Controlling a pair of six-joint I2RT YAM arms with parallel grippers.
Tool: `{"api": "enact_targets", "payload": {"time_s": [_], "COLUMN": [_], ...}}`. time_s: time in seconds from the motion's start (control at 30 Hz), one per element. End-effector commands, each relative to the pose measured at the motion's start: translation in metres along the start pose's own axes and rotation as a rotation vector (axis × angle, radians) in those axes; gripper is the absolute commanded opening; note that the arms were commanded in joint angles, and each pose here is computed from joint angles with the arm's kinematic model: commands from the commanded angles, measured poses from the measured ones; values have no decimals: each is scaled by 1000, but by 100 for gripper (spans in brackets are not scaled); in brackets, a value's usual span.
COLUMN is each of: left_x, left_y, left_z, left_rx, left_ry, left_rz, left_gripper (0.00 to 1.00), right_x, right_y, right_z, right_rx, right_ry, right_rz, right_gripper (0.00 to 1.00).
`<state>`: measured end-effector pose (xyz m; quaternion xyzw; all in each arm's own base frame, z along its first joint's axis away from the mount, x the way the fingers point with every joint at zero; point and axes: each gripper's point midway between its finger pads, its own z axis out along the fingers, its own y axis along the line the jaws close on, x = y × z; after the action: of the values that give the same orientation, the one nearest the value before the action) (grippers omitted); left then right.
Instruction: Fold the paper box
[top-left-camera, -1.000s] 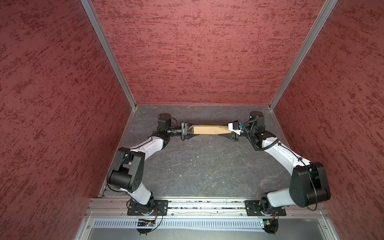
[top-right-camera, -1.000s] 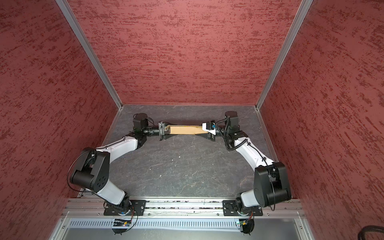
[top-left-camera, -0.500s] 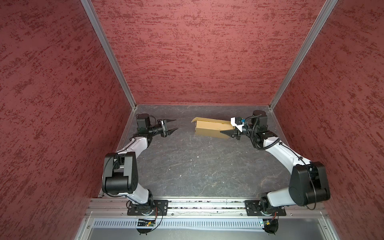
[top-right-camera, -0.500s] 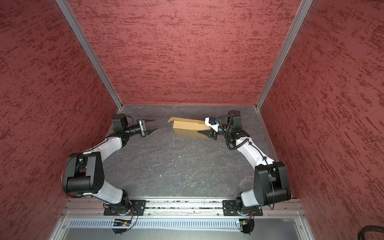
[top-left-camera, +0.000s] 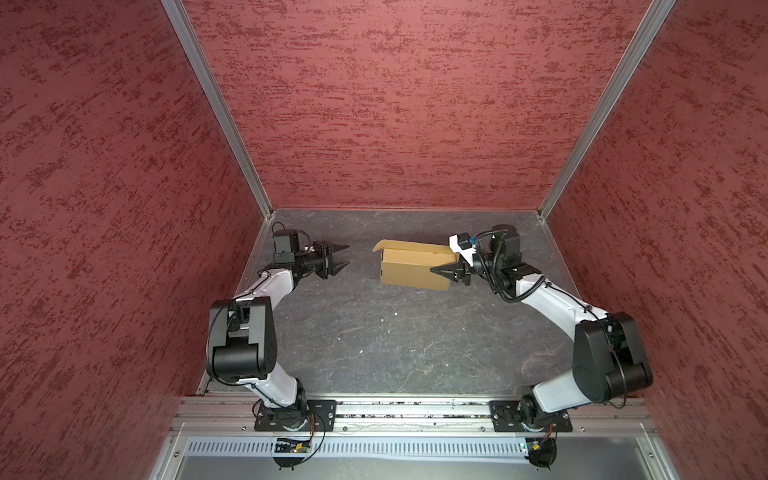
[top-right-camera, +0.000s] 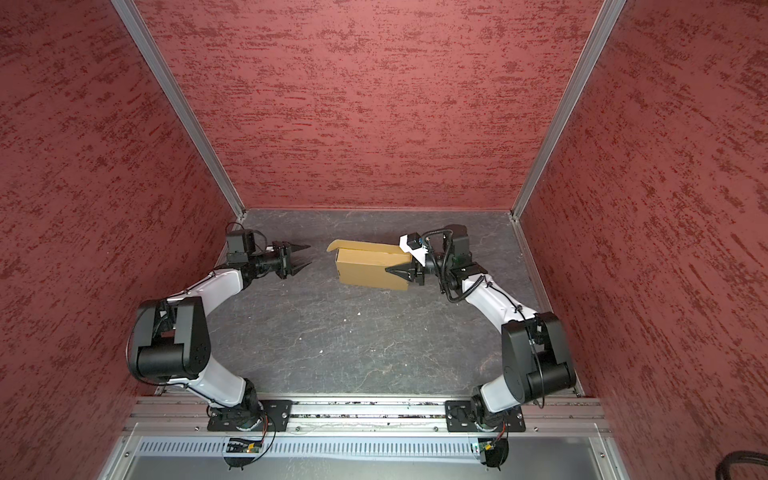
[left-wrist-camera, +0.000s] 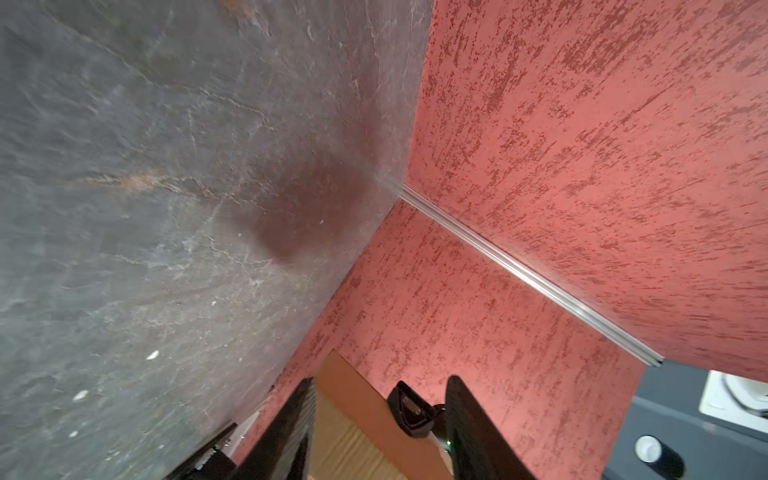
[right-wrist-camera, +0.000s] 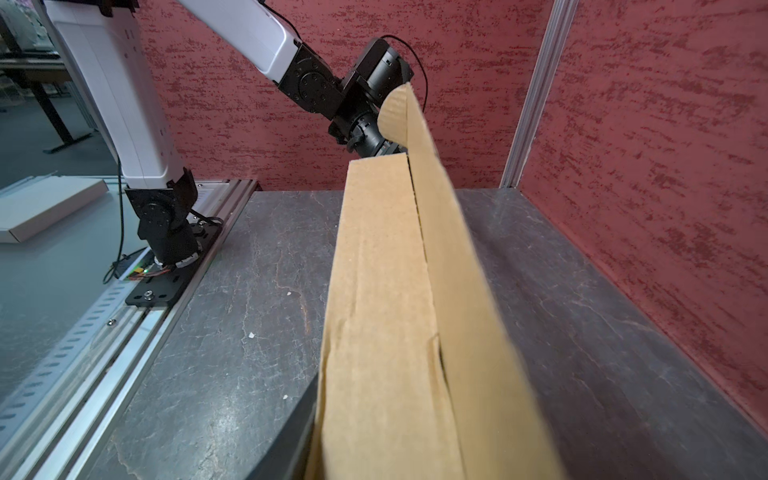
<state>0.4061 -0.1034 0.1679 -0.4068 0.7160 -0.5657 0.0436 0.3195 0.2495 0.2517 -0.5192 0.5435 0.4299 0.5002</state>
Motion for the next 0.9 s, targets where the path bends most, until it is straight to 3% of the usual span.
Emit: {"api": "enact_targets", "payload": {"time_s": [0.0,0.33,0.5,0.63,0.87], "left_x": [1,0,25,47,74], "left_y": [4,-15,-45,-52,-50], "left_z": [-10,-51,-80,-89,-76], "left_rx": [-38,-71,-31,-48,-77], "left_ry": [-59,-336,-451,-439,-342], "left_rz": [159,619,893,1057,1213], "left_gripper": [45,38,44,49,50], "right_x": [-1,18,26,37,53], "right_y": [0,6,4,8,10], "right_z": [9,38,43,52,61], "right_rx": [-4,-14,10,6,-1], "right_ry": [-6,19,31,56,81], "right_rz": [23,93,114,117,125], "right_gripper": [31,31,31,31,30]}}
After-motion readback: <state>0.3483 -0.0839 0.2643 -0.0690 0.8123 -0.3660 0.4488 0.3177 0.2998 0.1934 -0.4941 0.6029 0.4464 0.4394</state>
